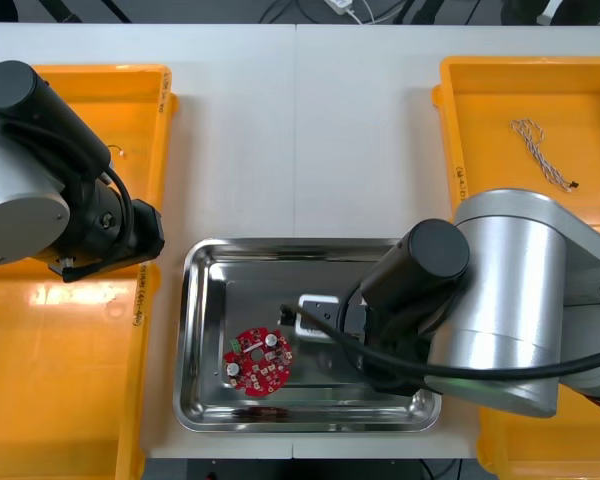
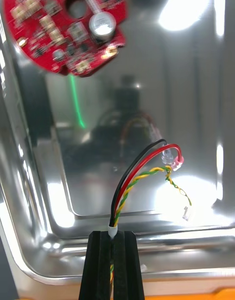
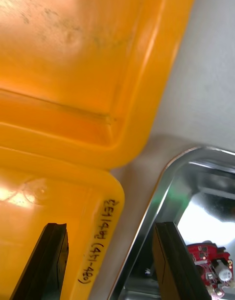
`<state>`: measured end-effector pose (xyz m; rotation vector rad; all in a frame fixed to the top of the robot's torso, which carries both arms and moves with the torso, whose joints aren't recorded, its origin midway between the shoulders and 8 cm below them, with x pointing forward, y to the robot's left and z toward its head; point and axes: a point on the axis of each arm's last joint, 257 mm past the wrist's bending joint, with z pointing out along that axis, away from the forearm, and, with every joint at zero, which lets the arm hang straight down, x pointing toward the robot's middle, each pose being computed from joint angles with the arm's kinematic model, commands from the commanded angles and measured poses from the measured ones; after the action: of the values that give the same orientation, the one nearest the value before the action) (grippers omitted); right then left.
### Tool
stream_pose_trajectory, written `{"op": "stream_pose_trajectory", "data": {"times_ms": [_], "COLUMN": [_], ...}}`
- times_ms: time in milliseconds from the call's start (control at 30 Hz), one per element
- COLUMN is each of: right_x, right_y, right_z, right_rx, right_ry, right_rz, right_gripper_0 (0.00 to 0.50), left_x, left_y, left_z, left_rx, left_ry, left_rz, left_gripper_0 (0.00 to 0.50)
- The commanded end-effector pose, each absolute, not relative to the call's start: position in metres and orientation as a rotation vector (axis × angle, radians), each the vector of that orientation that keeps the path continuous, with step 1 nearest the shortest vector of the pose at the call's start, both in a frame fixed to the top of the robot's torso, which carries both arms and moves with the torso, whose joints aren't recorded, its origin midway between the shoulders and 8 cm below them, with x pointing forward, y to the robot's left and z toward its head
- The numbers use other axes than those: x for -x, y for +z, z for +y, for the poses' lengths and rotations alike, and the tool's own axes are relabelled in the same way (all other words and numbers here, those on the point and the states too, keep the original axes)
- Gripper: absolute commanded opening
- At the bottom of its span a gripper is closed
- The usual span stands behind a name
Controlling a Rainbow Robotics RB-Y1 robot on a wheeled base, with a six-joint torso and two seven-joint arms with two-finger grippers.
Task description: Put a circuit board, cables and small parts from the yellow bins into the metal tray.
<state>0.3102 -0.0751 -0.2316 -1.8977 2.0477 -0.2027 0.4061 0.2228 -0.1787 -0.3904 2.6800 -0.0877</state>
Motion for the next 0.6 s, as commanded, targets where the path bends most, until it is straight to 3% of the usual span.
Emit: {"op": "stream_pose_trajectory", "data": {"times_ms": [33,300,600], "right_x": [-0.303,-0.303,-0.299], "right_y": [-0.244,-0.262,-0.278], "right_z": [-0.076,-0.077,-0.073], "right_rx": [1.967,1.988,2.017], "right_ry": [-0.195,-0.151,-0.167], "right_rz": [2.050,2.114,2.104], "right_gripper_0": [0.000,0.000,0.000], "left_x": [-0.433,-0.456,-0.477], "left_y": [-0.145,-0.134,-0.114], "left_z": [0.251,0.273,0.298], "left_rx": [0.343,0.377,0.404], "left_ry": [-0.018,-0.005,-0.020], "left_rz": [2.622,2.610,2.579], "left_gripper_0": [0.500,0.500,0.500]}}
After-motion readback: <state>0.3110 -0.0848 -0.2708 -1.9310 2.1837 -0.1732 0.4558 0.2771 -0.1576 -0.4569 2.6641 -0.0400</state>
